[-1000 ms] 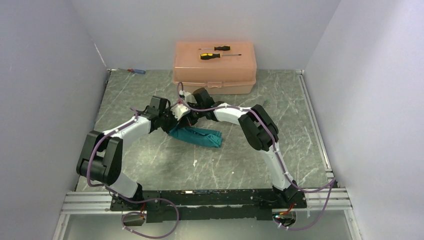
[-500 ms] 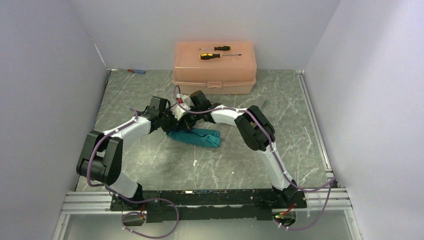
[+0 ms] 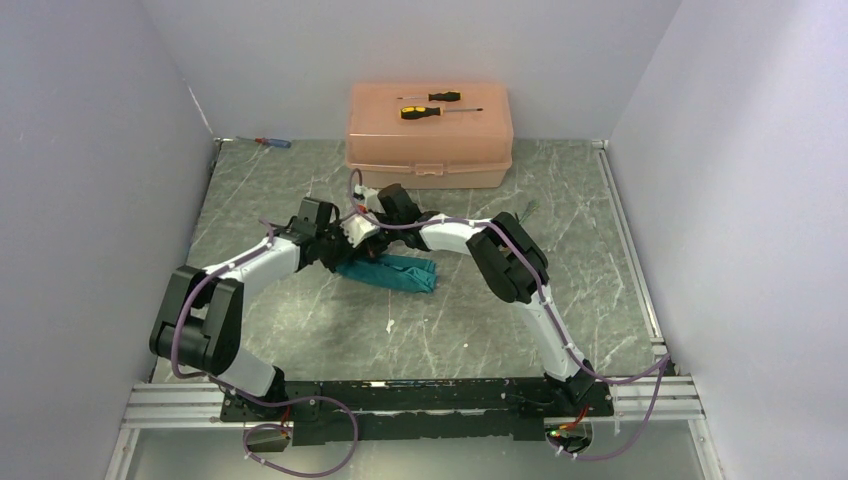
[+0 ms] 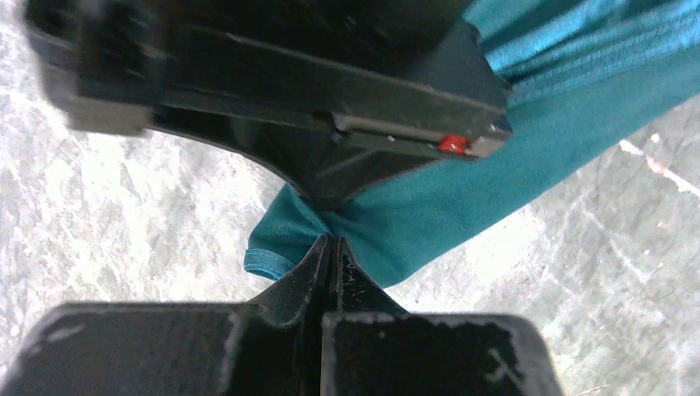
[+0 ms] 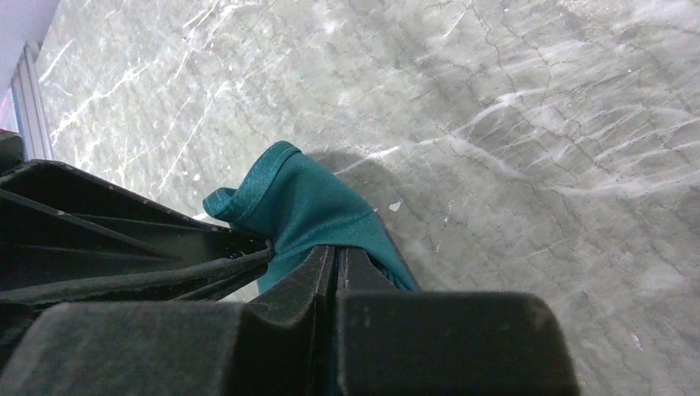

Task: Fold the napkin into a case and place the utensils inside
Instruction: Grasp the top corner of the smaller rectangle folded napkin from the folded napkin.

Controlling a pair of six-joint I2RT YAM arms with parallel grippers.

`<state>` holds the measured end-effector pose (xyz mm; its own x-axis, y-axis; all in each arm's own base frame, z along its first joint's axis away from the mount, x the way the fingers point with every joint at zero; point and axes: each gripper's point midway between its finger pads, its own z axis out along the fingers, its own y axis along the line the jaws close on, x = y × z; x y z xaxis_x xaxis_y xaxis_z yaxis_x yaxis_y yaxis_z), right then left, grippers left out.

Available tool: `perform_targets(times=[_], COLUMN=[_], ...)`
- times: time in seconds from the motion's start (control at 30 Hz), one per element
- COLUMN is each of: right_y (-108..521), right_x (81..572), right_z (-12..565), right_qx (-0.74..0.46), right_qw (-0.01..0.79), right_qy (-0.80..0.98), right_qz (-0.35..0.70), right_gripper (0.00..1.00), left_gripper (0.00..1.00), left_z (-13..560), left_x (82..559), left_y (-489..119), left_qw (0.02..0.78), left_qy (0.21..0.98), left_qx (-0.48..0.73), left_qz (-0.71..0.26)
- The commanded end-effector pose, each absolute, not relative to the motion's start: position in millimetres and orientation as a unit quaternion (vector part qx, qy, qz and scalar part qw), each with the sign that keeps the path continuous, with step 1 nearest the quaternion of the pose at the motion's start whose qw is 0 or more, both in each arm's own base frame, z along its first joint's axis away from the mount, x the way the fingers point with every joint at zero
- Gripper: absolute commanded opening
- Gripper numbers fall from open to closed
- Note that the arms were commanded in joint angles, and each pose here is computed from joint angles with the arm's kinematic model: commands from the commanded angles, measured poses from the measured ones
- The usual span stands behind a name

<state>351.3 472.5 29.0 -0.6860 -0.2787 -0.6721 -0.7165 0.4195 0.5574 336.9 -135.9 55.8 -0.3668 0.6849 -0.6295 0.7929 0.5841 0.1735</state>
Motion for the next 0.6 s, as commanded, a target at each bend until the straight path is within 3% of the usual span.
perform_targets(times=[0.0, 0.2, 0.43, 0.57], right_y=[478.6, 480.6, 462.3, 429.7], right_x=[372.2, 367.2, 367.4, 389.9], right_z=[38.9, 34.4, 58.0, 84.8], right_qx=[-0.287, -0.289, -0.301, -0.294], right_qw=[0.281, 0.242, 0.221, 0.251], right_qy=[0.800, 0.796, 0.765, 0.763], right_qz=[0.445, 0.473, 0.524, 0.518], right_gripper=[0.00, 0.02, 0.21, 0.16], left_gripper=[0.03, 0.03, 0.03, 0.03], left_z=[49.8, 31.9, 13.3, 7.7], left_x=[322.9, 317.5, 310.7, 303.0], left_y=[-132.8, -124.0, -116.2, -113.8], left_qw=[0.331, 0.323, 0.312, 0.297], left_qy=[0.801, 0.774, 0.745, 0.750], left_qx=[0.494, 0.542, 0.589, 0.590], left_qz=[-0.074, -0.048, -0.028, -0.033])
